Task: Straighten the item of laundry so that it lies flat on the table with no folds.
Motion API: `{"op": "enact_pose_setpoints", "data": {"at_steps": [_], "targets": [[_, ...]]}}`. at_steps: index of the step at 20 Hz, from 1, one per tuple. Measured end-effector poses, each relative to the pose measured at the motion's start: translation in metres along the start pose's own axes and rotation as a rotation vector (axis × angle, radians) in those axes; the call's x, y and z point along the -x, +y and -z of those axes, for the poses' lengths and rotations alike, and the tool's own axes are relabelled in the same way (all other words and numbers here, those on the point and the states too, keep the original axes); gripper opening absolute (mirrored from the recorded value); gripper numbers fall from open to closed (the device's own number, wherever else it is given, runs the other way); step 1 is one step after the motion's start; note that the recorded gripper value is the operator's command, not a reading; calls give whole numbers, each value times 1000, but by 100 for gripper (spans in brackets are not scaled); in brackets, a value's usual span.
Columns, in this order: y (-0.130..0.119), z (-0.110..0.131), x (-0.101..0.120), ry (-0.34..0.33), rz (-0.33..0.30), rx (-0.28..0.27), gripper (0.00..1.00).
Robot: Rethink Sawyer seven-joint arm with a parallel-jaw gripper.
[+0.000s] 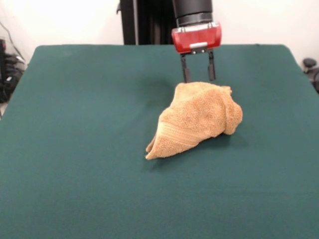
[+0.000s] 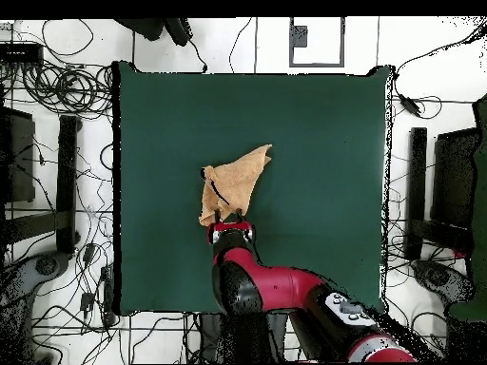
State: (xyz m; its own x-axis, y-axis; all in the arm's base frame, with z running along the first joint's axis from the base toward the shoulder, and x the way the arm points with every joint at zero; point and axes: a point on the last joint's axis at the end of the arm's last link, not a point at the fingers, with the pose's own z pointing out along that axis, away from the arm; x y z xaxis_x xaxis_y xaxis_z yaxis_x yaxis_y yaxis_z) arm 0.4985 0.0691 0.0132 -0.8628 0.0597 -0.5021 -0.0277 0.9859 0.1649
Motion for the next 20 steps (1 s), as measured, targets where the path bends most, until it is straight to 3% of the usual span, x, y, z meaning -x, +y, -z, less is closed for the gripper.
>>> {"op": "enact_pose_setpoints", "data": {"at_steps": [20], "targets": [[-8,-9,0,-42,-1,-12,100]]}}
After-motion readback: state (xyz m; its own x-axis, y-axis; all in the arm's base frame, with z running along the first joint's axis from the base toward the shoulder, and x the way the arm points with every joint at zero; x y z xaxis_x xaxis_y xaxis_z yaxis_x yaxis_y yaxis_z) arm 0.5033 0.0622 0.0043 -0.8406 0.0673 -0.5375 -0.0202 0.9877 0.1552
